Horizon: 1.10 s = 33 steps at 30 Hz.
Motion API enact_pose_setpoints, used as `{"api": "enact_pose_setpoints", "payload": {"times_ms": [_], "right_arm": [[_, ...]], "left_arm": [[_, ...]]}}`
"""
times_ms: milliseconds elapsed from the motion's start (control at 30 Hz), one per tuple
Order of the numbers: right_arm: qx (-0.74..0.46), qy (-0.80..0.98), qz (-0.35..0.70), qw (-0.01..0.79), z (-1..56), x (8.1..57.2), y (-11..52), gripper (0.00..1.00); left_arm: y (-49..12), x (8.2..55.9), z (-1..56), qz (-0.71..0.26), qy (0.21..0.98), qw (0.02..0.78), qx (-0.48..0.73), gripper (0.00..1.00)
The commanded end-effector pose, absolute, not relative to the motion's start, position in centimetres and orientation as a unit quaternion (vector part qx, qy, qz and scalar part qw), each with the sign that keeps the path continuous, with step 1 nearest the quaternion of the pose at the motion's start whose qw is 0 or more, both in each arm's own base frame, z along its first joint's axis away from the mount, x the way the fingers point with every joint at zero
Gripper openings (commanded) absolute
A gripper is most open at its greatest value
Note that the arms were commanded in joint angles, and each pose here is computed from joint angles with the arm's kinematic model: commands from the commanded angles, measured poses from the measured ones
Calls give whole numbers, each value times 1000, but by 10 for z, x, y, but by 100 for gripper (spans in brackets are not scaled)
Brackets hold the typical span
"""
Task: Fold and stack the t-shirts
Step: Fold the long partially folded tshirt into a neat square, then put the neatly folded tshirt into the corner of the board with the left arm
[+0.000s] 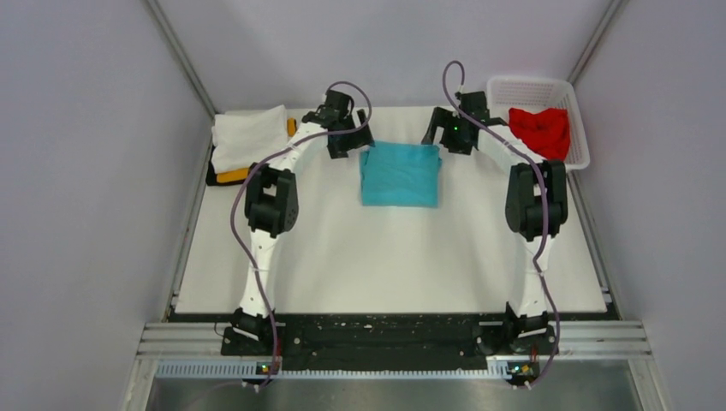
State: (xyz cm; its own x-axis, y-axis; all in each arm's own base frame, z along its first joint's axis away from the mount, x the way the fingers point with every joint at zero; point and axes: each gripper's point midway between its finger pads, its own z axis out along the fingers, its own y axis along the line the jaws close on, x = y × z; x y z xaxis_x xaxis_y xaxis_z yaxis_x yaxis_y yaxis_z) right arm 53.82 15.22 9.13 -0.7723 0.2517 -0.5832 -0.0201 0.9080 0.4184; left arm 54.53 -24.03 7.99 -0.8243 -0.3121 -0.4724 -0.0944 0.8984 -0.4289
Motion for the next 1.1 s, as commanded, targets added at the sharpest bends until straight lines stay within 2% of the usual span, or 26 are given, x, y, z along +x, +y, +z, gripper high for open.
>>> {"api": "enact_pose_setpoints", "payload": {"times_ms": [0, 233, 467, 500, 667, 733, 867, 1000, 1067], "right_arm": [[60, 899, 192, 390, 149, 546, 140, 99], [64, 883, 176, 430, 186, 492, 121, 99], [72, 880, 164, 440, 192, 436, 106, 99], [73, 881, 162, 439, 192, 430, 104, 99], [80, 877, 145, 450, 198, 409, 93, 99], [82, 875, 145, 455, 201, 403, 92, 99], [82, 869, 143, 466, 207, 392, 88, 99], [85, 866, 141, 473, 209, 383, 85, 99], [85, 864, 138, 477, 210, 380, 82, 99]], "left_arm": [[-246, 550, 133, -240, 912, 319, -94, 99], [-249, 517, 93, -243, 931, 259, -80, 99], [-264, 518, 58, -242, 938, 237, -78, 98], [-266, 518, 54, -241, 939, 234, -79, 96], [-282, 511, 34, -237, 944, 220, -70, 78], [-285, 508, 27, -213, 949, 225, -63, 76], [-292, 503, 22, -172, 955, 234, -49, 59], [-288, 501, 21, -102, 959, 263, -40, 30], [-284, 501, 22, -63, 958, 277, -36, 11]]}}
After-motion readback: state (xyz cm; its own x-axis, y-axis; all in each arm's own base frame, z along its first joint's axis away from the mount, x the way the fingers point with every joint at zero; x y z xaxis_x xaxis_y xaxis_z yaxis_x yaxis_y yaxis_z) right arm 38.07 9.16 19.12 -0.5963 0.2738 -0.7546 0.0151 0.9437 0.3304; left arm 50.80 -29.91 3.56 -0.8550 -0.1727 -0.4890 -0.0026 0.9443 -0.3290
